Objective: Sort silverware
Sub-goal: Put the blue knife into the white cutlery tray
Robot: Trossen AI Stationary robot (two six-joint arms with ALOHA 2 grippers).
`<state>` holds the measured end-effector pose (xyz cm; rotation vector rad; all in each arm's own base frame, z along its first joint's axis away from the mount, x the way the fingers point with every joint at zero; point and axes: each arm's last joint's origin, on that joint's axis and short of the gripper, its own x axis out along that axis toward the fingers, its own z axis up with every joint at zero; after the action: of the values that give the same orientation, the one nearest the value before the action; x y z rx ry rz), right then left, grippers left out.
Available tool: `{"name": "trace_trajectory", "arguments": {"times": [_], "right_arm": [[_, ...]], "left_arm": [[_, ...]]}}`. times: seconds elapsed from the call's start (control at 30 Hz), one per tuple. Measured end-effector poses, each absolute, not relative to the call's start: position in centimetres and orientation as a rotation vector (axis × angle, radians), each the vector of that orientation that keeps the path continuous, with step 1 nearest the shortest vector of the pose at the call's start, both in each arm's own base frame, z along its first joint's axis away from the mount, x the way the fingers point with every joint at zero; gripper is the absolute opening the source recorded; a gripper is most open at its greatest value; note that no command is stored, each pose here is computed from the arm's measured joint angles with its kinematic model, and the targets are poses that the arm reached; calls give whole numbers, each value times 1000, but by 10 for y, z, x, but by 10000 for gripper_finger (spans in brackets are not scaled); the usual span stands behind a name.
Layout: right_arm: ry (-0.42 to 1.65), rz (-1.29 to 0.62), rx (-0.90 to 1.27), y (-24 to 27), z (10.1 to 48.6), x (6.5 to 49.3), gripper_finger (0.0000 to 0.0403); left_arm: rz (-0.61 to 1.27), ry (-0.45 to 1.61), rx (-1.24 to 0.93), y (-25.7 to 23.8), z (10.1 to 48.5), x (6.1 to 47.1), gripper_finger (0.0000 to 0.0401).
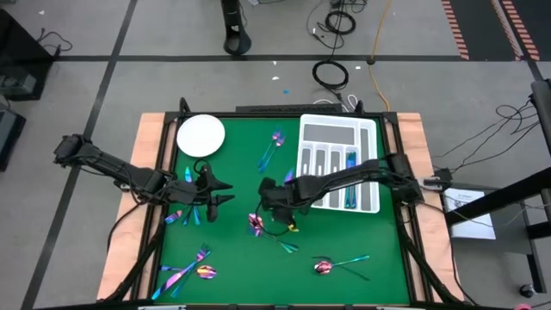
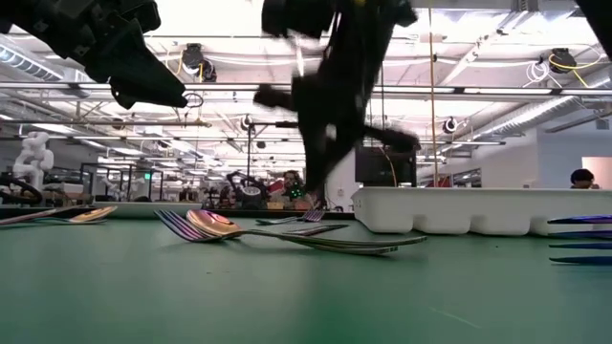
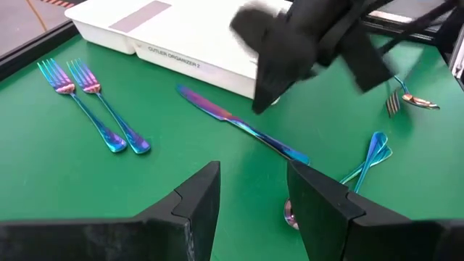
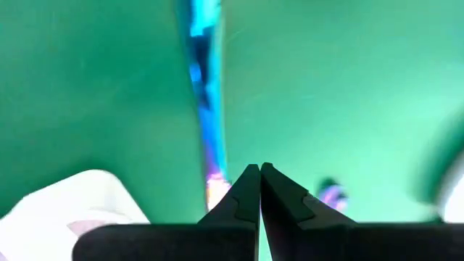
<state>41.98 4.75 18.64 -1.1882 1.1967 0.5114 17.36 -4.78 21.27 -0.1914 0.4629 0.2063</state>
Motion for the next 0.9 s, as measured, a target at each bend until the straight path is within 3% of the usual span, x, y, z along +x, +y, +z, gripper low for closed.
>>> {"name": "trace_trajectory", "arguments": {"times": [0.13,0.4,0.53,0.63,0.9], "right_arm": [[1130,368,-1011,48,207,418,0],[1015,-226,-34,37,214,427,0],[987,-441,271,28,212,426,0],[967,-566,380,22,211,423,6],[974,-666,510,14,198,425,52]], "left_arm": [[208,462,-198,-48,213,174,162],[206,454,-202,-48,214,174,162],[173,451,-227,-49,214,175,162],[134,452,-255,-51,215,175,162],[110,464,-262,-51,215,175,162]]}}
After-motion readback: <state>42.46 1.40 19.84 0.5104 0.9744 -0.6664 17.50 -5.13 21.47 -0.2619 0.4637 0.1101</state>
